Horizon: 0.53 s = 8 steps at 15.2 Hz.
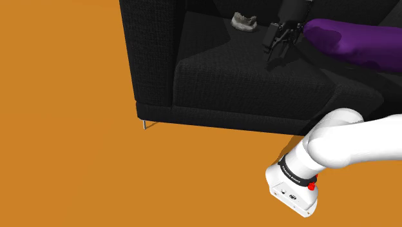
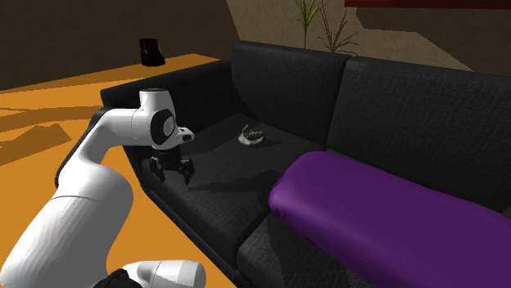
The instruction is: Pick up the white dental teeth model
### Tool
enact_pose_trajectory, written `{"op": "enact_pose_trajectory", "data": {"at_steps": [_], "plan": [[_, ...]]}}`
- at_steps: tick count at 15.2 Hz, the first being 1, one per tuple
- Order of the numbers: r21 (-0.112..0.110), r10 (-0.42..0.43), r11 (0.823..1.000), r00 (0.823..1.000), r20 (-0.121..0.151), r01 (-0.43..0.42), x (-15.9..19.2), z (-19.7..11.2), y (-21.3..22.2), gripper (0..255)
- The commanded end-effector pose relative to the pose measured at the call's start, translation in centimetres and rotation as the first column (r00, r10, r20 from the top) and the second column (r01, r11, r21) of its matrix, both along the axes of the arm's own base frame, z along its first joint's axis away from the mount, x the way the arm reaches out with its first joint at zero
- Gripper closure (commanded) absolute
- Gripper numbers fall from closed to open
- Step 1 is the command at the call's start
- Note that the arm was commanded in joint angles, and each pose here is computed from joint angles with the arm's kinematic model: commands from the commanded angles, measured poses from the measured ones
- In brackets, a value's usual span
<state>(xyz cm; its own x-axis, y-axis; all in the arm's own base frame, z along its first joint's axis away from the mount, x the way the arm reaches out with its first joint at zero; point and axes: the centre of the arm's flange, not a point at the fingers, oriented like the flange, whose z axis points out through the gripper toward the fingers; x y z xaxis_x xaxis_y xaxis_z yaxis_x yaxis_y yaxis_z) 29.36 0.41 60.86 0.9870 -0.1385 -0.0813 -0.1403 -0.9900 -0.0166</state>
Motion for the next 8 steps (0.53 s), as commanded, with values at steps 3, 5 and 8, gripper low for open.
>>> {"op": "enact_pose_trajectory", "data": {"at_steps": [3,5,8], "plan": [[-0.02,0.004,1.0,1.0,0.004,-0.004,1.9,0.1,-1.4,0],[-0.039,0.007,0.999,1.0,0.008,-0.007,3.9,0.3,-2.8,0],[-0.069,0.013,0.998,1.0,0.013,-0.012,6.8,0.5,-4.9,0]]}}
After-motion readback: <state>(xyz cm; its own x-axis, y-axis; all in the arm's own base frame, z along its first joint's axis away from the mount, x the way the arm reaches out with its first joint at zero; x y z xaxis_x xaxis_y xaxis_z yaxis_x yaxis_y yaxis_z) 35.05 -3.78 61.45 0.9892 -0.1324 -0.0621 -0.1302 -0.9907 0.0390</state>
